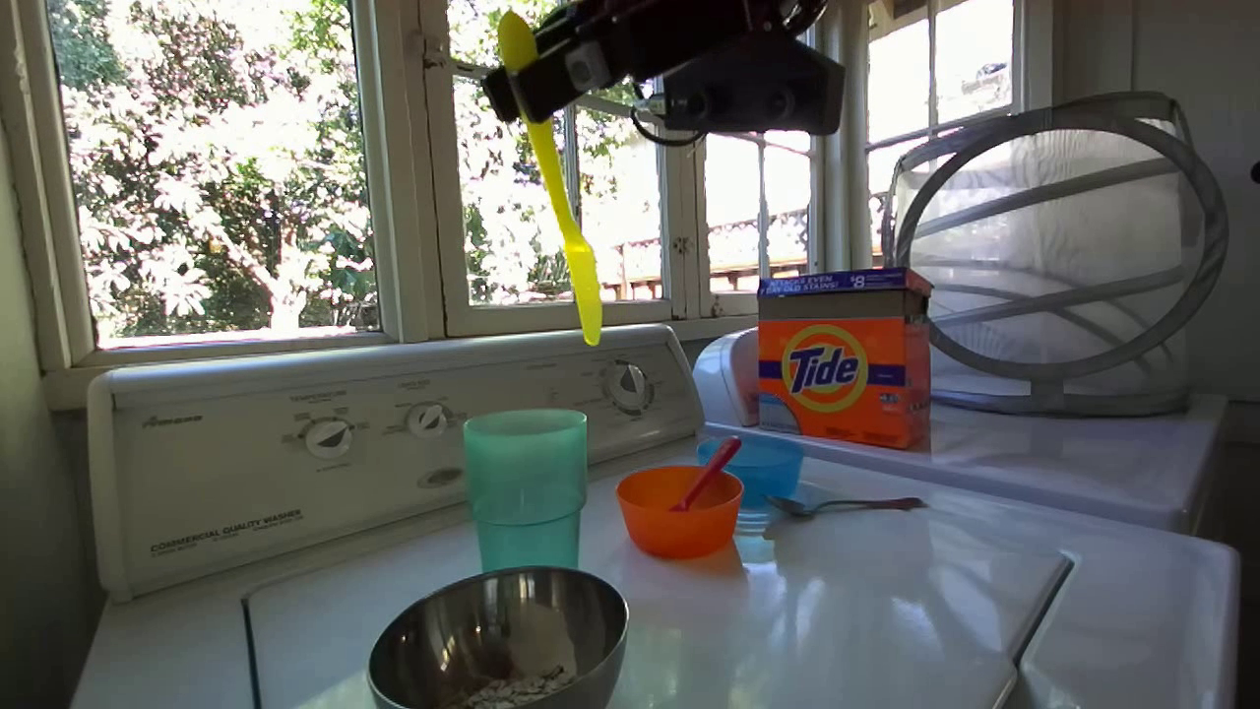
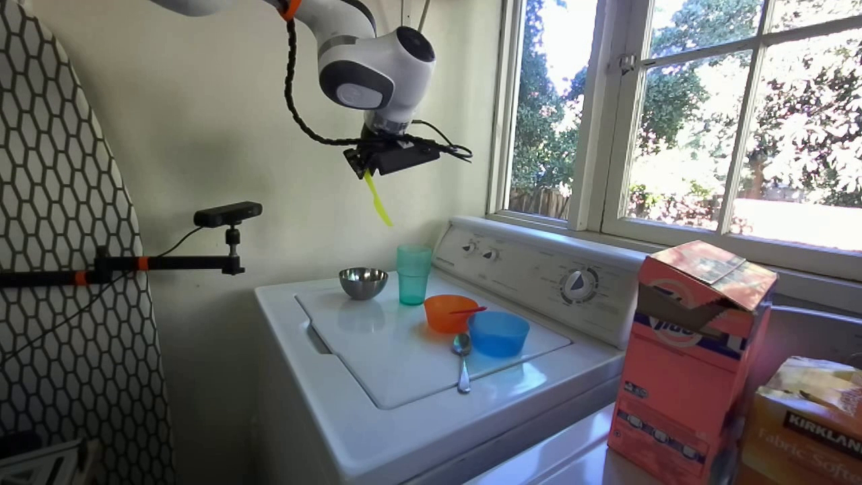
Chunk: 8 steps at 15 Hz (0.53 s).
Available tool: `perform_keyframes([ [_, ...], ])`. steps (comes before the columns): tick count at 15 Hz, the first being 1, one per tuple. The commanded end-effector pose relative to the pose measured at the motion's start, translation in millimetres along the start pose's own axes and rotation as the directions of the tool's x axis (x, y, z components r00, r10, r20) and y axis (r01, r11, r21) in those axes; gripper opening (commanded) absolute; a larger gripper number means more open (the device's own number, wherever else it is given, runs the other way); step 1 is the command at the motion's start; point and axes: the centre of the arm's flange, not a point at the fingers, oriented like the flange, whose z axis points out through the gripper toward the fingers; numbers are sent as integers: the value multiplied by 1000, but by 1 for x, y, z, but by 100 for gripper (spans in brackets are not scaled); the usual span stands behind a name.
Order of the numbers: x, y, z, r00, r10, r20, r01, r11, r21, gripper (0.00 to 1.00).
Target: Put the yellow knife in the green cup and then use the pink spoon to transfer a spoonful of contents from the silver bowl to the orange bowl
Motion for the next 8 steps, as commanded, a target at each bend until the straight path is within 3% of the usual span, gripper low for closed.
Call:
perform_keyframes([
  [1,-25,14,15,999,-34,-40,36,997,67,6],
  [3,-31,16,16,1000,-10,-18,11,997,75,6],
  [4,-28,6,15,1000,-1,-17,1,999,48,25],
  [6,-34,10,17,1000,6,-18,-5,999,50,25],
  [7,-34,11,17,1000,5,-19,-5,999,49,6],
  [8,-34,12,17,1000,-8,-24,9,999,39,6],
])
